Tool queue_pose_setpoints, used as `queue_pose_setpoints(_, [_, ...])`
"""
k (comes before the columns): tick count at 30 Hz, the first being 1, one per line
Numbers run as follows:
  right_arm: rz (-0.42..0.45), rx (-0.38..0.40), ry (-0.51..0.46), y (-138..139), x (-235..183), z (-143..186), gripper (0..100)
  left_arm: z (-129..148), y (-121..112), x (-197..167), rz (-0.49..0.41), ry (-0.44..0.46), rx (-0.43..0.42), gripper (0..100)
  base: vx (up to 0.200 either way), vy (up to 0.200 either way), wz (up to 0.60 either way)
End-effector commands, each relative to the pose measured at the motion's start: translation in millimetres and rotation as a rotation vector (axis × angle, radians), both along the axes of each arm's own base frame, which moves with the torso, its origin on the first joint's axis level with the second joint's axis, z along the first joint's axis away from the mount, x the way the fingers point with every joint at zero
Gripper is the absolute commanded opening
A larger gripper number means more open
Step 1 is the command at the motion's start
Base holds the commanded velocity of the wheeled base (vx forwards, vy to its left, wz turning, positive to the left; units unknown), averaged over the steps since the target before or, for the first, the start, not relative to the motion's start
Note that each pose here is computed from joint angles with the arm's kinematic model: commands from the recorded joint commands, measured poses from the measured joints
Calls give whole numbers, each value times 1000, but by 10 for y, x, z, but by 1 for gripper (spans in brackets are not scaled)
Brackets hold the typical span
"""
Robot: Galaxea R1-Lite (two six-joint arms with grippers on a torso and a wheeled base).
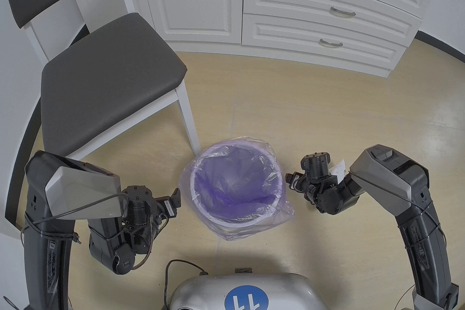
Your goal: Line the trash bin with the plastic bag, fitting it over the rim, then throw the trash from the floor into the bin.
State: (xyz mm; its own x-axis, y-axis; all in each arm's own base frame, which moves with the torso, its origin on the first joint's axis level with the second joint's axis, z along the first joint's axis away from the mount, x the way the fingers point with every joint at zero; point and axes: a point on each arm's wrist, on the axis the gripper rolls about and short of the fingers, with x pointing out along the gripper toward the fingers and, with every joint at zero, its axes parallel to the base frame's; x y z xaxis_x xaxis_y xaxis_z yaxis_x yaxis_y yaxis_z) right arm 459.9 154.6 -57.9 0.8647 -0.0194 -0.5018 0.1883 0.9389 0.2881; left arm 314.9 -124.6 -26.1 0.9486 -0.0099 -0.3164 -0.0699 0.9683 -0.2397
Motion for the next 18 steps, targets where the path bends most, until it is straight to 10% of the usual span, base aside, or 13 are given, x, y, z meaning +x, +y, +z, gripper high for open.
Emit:
queue_pose_setpoints(1, [-19, 1, -33, 17, -9, 134, 100, -10, 10, 33, 7, -5, -4, 100, 0, 0, 0])
queue_pose_setpoints(6, [60, 65, -131, 104, -441, 940, 100, -68, 7, 26, 6, 10, 3, 100, 0, 0, 0])
queue_pose_setpoints(11, [194, 103, -257, 389, -888, 959, 100, -94, 9, 10, 7, 20, 8, 100, 0, 0, 0])
queue_pose_setpoints(18, [353, -193, -313, 507, -941, 869, 100, -43, -14, 24, 2, 1, 2, 100, 0, 0, 0])
